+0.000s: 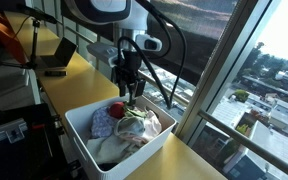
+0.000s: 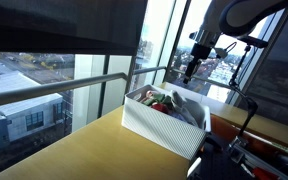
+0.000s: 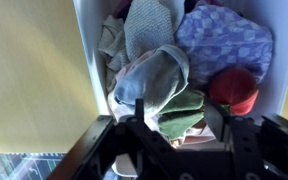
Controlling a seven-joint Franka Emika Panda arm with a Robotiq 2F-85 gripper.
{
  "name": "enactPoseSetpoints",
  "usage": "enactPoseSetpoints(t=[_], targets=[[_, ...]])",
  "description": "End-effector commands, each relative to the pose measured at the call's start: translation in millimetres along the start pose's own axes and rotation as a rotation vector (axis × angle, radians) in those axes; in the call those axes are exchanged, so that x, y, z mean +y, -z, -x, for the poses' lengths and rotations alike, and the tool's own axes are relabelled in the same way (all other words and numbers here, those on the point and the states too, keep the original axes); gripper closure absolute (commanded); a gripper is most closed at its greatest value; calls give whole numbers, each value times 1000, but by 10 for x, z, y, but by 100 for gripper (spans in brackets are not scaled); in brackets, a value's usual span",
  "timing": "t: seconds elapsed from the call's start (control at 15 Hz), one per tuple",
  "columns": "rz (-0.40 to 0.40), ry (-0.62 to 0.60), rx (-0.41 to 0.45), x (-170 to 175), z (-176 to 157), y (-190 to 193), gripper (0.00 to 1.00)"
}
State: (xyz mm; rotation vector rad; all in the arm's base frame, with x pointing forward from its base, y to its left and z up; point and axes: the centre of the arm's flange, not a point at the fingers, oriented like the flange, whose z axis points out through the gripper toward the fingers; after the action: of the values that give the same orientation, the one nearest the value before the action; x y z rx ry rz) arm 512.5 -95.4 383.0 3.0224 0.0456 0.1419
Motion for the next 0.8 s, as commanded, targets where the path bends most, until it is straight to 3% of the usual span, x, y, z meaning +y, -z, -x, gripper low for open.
enactPoseSetpoints(t=[0.0, 0.13, 0.2, 0.33, 0.73], targets=[[-20, -47, 25, -260, 187, 199, 5], [-42, -122, 46, -373, 235, 304, 0], [-16, -65, 20, -236, 91, 138, 8], [-25, -93, 33, -322, 133, 217, 0], [-28, -105, 34, -334, 172, 231, 0]])
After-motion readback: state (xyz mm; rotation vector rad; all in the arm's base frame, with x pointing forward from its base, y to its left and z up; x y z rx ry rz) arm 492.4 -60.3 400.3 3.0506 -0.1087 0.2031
